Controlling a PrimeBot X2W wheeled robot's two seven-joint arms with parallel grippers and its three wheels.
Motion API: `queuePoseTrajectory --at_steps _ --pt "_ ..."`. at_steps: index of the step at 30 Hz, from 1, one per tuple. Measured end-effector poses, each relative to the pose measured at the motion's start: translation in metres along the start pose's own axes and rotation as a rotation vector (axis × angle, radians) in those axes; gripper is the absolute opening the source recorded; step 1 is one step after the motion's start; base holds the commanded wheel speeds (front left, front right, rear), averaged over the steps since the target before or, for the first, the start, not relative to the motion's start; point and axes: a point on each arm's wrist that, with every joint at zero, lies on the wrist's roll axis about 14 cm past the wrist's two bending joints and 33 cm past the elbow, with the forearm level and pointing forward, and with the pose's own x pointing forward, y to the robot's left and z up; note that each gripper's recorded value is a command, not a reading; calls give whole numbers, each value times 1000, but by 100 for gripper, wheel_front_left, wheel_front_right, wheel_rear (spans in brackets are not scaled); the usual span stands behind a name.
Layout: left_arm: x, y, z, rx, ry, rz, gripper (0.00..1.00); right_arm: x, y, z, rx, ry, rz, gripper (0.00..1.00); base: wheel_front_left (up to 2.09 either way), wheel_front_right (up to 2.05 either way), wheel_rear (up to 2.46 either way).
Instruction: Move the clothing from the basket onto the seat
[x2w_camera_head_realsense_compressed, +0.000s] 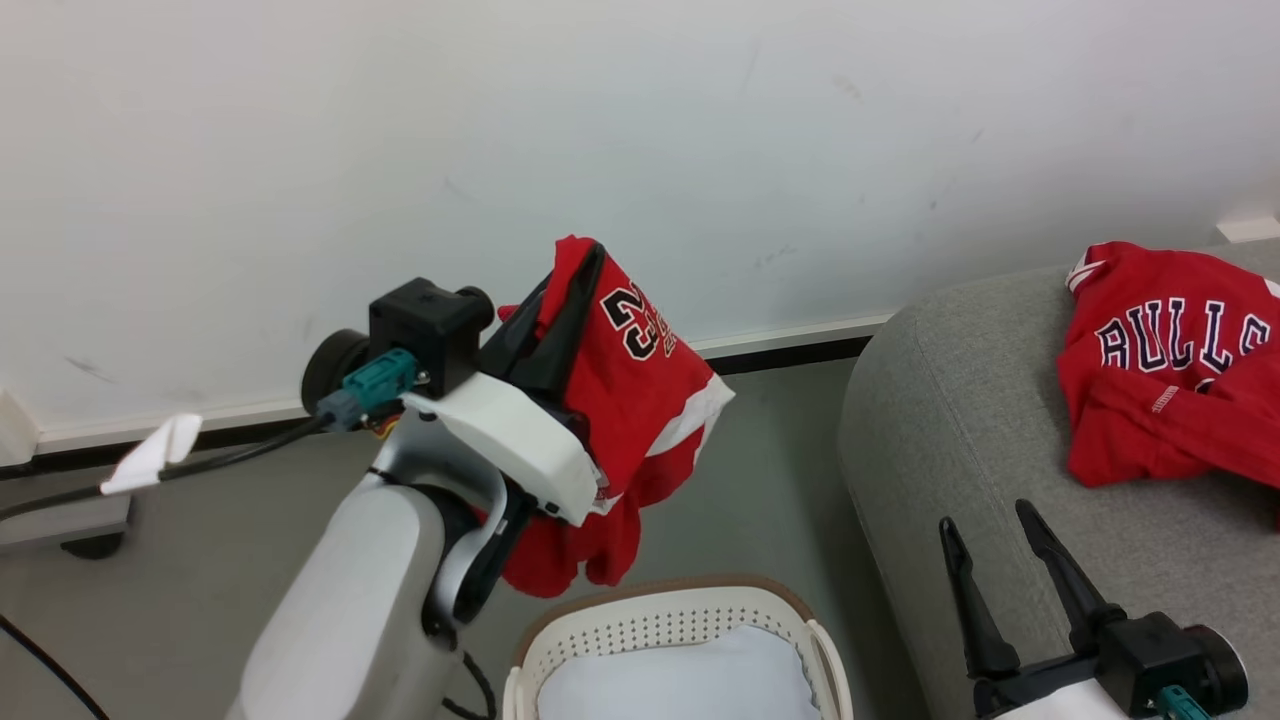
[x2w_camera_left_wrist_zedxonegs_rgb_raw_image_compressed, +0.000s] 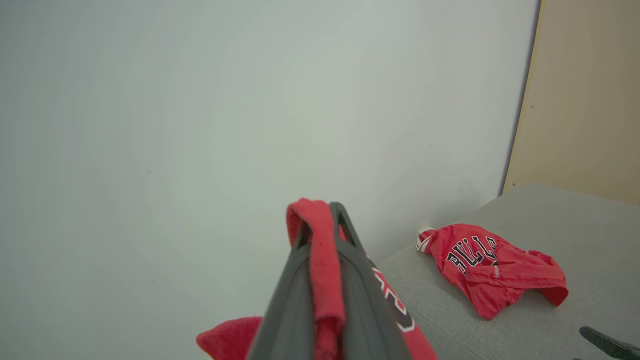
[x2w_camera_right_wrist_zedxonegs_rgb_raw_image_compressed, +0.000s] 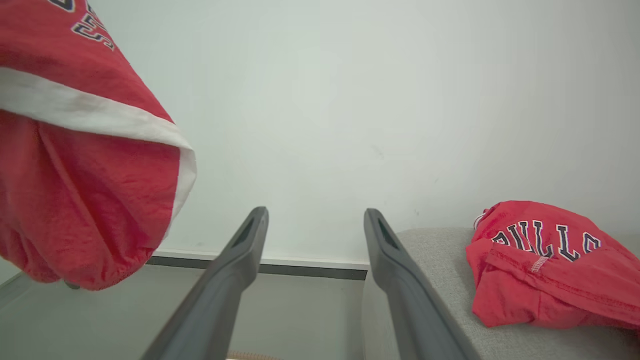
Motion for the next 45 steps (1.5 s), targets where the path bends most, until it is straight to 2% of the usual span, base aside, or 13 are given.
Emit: queuePoseTrajectory --at_steps 7,16,25,29,36,37,38,39,45 --pt "-4 -10 8 2 -11 -21 0 6 23 14 -90 -29 136 100 0 0 0" --pt "-3 -26 1 -7 8 -73 0 32 49 32 -347 -56 384 100 0 0 0" --pt "-5 -52 2 -12 11 -150 0 53 62 3 -581 52 554 100 0 0 0" --pt "-7 -60 3 -18 10 -168 0 57 81 -10 -623 92 635 100 0 0 0" --pt "-11 -70 -1 -28 32 -198 0 72 118 1 -601 76 715 100 0 0 0" --pt "-11 -70 -2 -31 34 -198 0 74 123 4 -569 74 716 38 0 0 0" --pt "-12 -70 -2 -33 35 -198 0 75 127 6 -547 74 716 38 0 0 0" --pt "-12 -69 -2 -33 34 -195 0 74 132 5 -528 76 726 0 0 0 0" --pt "-15 -58 -5 -27 45 -154 0 72 144 4 -433 93 740 0 0 0 0"
